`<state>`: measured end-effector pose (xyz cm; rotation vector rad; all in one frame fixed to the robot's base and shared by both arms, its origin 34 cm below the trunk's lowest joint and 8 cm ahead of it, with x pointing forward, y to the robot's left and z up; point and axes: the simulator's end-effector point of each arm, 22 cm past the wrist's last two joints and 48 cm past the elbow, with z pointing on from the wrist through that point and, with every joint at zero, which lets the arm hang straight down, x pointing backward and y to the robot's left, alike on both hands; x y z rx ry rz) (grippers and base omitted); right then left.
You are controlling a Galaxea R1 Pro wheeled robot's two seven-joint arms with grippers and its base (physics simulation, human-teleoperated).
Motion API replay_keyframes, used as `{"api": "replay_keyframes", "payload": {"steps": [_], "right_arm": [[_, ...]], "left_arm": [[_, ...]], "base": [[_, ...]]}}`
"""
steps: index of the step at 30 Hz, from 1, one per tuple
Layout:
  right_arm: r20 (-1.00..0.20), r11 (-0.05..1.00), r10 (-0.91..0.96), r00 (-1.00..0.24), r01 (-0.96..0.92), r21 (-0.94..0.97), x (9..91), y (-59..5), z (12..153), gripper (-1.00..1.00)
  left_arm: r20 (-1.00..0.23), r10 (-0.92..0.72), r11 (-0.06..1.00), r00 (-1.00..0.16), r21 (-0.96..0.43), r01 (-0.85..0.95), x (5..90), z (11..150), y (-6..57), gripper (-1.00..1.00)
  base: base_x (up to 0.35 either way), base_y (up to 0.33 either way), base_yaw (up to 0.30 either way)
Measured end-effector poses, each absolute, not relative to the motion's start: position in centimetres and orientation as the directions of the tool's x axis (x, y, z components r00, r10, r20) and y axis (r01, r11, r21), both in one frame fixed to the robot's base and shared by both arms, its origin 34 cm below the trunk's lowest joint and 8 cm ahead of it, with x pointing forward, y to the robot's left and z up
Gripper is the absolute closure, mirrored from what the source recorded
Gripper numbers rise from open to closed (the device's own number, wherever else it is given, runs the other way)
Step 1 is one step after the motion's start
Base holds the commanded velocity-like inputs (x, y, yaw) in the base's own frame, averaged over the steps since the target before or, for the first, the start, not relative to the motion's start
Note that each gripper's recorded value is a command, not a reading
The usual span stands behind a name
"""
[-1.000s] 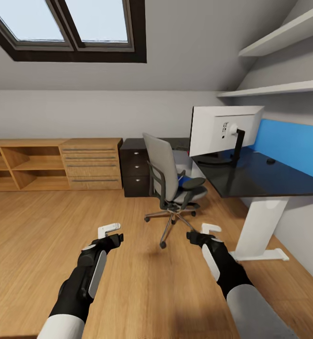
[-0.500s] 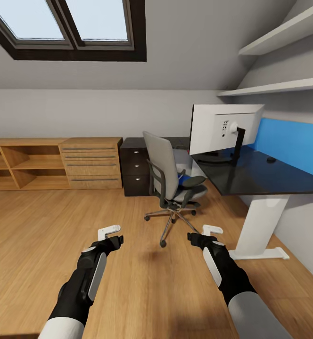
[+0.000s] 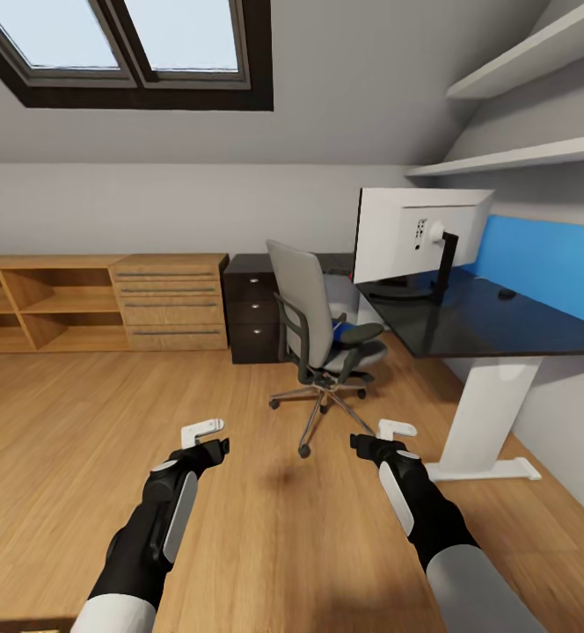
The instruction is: In the bedroom, organize the workspace by keeping the computer under the desk, ensuring the monitor is on the desk, placing the keyboard on the desk next to the monitor, placing the mouse on the desk next to the keyboard, moving the folder from the swivel chair onto the desk next to the mouse, stacking the notebook on top of the folder with the pen on top of the notebook, and positioning the swivel chair next to the desk.
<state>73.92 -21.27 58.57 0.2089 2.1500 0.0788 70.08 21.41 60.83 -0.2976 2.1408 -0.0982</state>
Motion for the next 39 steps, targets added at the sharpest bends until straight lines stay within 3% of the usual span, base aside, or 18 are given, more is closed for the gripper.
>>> {"api": "replay_keyframes", "payload": {"steps": [23,34,36,39], "right_arm": [[-0.821,0.98,0.115,-0.56,0.201,0.0,70.9,-27.4,51.2,-1.0],[-0.857,0.97,0.121,-0.5,0.242,-0.004,71.0,-27.9,50.6,-1.0],[-0.991,0.941,0.129,0.029,0.312,0.131,73.7,-30.2,61.8,-1.0],[-0.99,0.939,0.13,0.057,0.313,0.142,73.6,-30.4,62.5,-1.0]], "left_arm": [[-0.841,-0.256,0.961,-0.477,-0.167,-0.221,66.2,58.3,24.3,-1.0],[-0.843,-0.251,0.962,-0.475,-0.163,-0.218,65.7,56.5,24.6,-1.0],[-0.845,-0.238,0.964,-0.478,-0.148,-0.219,65.6,56.3,25.4,-1.0],[-0.845,-0.237,0.965,-0.48,-0.146,-0.219,65.6,56.3,25.5,-1.0]], "base": [[0.0,0.0,0.0],[0.018,-0.001,0.0],[0.241,-0.042,0.0],[0.286,-0.074,0.0]]}}
